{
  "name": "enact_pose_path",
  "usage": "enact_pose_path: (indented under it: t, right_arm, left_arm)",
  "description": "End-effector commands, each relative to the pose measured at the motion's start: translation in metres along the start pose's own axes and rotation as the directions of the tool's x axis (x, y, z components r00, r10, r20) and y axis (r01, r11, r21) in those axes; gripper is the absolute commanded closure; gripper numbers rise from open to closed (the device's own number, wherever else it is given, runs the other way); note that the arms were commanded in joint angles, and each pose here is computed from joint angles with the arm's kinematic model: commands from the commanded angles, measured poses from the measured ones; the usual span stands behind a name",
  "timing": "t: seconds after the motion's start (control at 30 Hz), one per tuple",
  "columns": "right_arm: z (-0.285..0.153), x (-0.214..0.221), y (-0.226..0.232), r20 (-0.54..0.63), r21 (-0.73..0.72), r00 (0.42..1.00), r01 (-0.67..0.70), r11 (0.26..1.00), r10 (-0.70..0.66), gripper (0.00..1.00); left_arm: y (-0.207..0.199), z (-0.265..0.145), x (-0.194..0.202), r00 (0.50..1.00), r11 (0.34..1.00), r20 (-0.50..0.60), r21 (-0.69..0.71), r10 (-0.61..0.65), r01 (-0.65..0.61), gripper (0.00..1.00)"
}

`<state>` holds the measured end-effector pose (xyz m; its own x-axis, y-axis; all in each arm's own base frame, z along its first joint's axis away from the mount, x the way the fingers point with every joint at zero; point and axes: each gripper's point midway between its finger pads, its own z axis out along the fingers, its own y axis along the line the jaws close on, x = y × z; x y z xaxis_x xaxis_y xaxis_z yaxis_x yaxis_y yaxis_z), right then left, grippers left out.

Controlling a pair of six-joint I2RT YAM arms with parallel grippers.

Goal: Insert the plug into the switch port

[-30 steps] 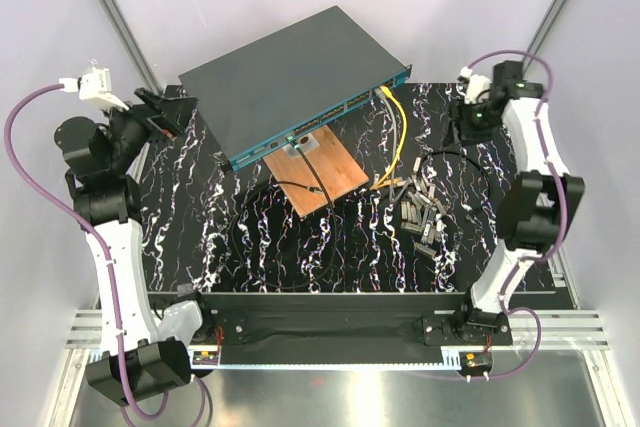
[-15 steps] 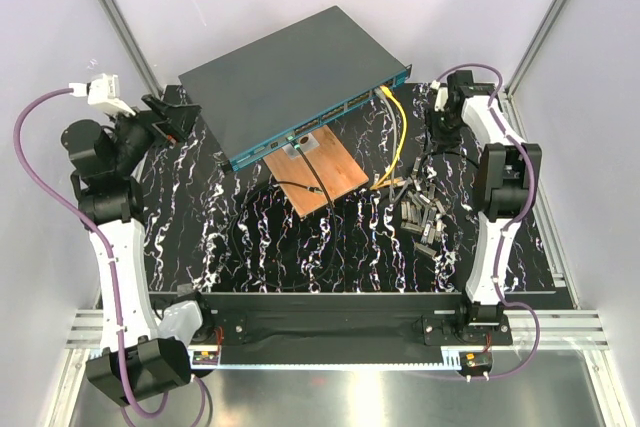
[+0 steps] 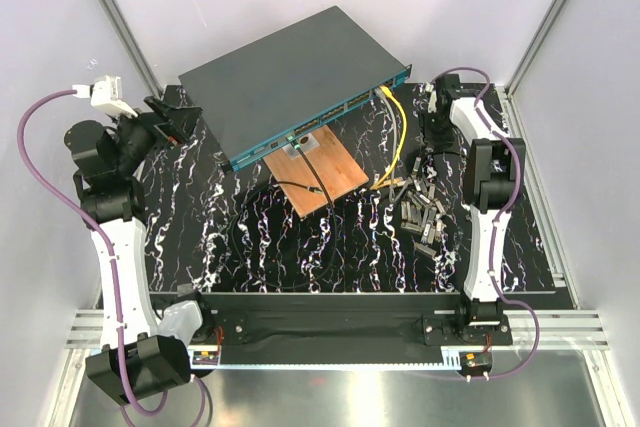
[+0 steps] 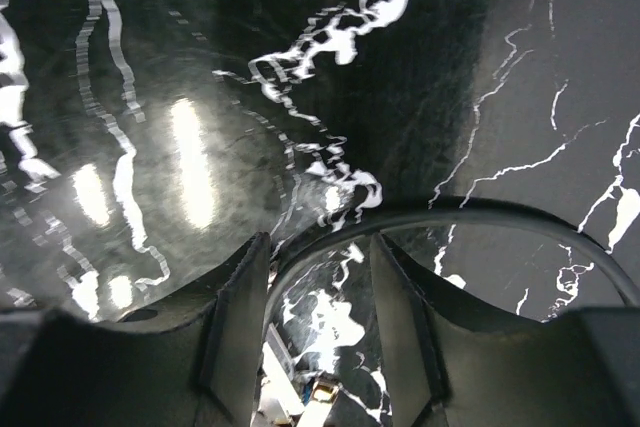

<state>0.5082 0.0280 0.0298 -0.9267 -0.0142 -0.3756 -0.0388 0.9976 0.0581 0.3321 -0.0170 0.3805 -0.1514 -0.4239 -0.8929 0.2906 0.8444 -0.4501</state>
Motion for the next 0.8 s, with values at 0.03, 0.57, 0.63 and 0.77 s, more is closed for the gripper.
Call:
enact_pose_path:
  t: [0.03, 0.57, 0.63, 0.77]
  right_arm:
    - [-0.003, -0.012, -0.005, 0.037, 0.066, 0.999, 0.008, 0.998, -0.01, 0.48]
    - [0.017, 0.006, -0.021, -0.049, 0.105, 0.998, -0.04, 0.994, 0.045, 0.58]
    - [0.015, 0.004, -0.028, -0.038, 0.104, 0.994, -0.096, 0.99, 0.1, 0.66]
    - [0.005, -0.003, -0.047, -0.014, 0.089, 0.986, -0.165, 0.982, 0.167, 0.89]
  left_arm:
    - [-0.003, -0.002, -0.008, 0.998, 0.998, 0.036, 0.014, 0.053, -0.053, 0.03]
    - [-0.004, 0.0, -0.013, 0.998, 0.999, 0.042, 0.01, 0.046, -0.047, 0.03]
    - [-0.004, 0.0, -0.014, 0.998, 0.999, 0.043, 0.007, 0.049, -0.05, 0.03]
    - [-0.005, -0.001, -0.015, 0.998, 0.999, 0.045, 0.006, 0.046, -0.046, 0.03]
